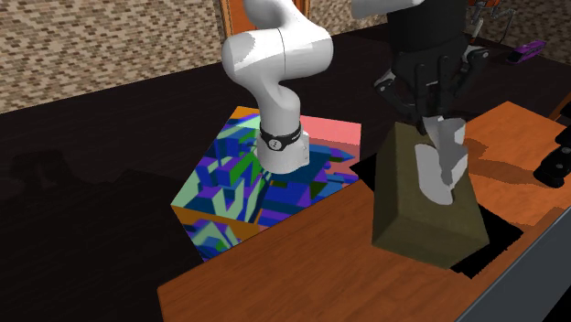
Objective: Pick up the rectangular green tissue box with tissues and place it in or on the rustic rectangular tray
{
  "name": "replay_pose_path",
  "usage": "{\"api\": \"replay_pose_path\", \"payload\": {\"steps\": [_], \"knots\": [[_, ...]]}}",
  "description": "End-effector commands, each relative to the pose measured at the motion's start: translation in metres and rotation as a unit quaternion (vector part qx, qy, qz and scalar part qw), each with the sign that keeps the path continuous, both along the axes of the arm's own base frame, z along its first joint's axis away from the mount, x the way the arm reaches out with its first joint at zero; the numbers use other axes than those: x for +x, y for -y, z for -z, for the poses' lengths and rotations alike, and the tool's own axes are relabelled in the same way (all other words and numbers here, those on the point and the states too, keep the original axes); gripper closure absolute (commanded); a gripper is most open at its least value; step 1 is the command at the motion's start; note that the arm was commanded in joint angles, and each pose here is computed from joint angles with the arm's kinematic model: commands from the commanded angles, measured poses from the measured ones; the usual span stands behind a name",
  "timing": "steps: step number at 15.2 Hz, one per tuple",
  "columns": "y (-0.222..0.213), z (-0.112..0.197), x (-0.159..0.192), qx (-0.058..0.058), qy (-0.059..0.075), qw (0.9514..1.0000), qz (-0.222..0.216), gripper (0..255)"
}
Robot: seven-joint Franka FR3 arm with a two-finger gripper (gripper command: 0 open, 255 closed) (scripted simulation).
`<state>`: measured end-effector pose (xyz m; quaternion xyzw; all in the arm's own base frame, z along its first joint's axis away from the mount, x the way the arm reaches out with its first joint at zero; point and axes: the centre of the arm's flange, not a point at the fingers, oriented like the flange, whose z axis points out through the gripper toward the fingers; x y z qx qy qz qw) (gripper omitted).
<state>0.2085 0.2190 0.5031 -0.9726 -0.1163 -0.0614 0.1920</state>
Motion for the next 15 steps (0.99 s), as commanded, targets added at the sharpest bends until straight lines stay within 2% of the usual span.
{"api": "replay_pose_path", "payload": {"steps": [1, 9, 15], "knots": [[-0.019, -0.005, -0.017, 0.0, 0.0, 1.0, 0.001, 255], [-0.101, -0.026, -0.087, 0.0, 0.0, 1.0, 0.001, 255], [-0.101, 0.006, -0.087, 0.0, 0.0, 1.0, 0.001, 255]]}}
